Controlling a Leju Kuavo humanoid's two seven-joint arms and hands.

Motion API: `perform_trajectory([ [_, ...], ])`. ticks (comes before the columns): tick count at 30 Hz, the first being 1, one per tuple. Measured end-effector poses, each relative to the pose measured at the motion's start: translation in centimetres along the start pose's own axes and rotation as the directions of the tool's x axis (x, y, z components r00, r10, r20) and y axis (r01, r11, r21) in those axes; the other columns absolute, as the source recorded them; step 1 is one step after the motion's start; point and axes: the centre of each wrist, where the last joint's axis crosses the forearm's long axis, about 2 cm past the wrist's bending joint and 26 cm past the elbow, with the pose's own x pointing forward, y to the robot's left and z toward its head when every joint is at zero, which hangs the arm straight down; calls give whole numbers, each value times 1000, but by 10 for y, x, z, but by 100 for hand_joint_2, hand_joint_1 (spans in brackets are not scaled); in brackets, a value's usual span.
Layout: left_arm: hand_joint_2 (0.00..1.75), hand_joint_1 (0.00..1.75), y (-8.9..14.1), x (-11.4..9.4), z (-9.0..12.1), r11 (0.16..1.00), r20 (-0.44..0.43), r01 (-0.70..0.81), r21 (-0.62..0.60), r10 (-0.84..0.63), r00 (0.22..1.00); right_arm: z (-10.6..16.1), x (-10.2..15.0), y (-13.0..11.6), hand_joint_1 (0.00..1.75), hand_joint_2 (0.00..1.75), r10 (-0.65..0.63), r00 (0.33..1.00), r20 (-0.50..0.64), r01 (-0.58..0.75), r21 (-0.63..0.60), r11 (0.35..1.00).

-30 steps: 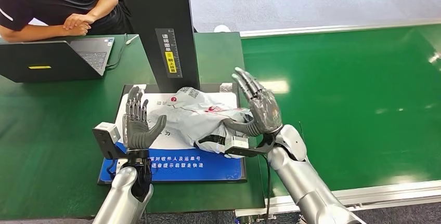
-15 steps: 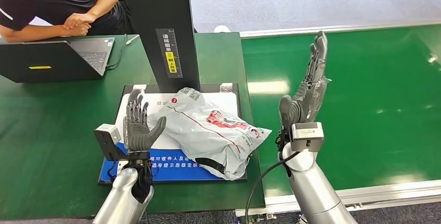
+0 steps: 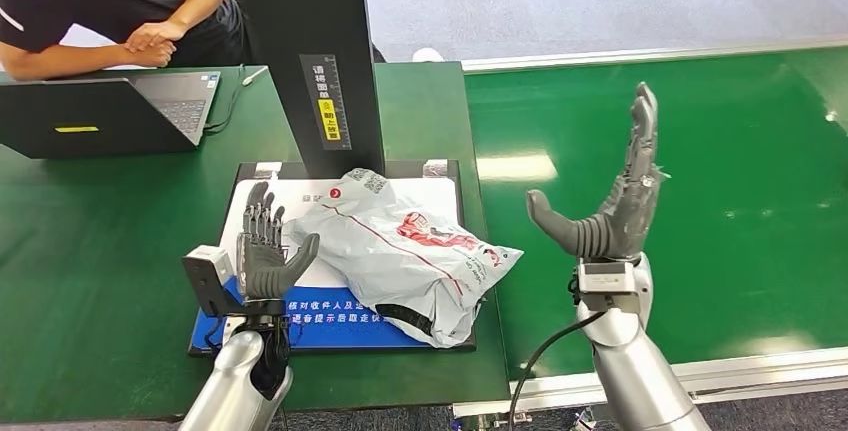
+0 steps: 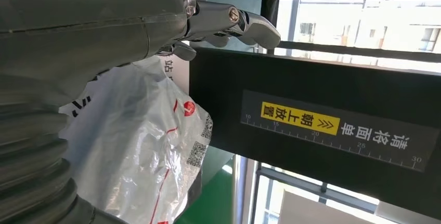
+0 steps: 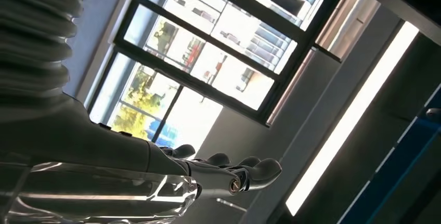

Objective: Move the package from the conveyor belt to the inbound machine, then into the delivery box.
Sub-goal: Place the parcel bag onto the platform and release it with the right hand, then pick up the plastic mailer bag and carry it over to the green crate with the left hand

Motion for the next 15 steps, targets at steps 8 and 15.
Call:
perform_trajectory([
  [8, 175, 0, 16, 5, 18, 998, -10, 34, 45, -33, 999, 23, 1, -51, 0, 175, -58, 983, -175, 76, 101, 992],
  [15, 175, 0, 22, 10, 23, 997, -1, 70, 31, -70, 998, 72, -1, -91, 0, 175, -142, 888, -438, 234, 163, 958],
])
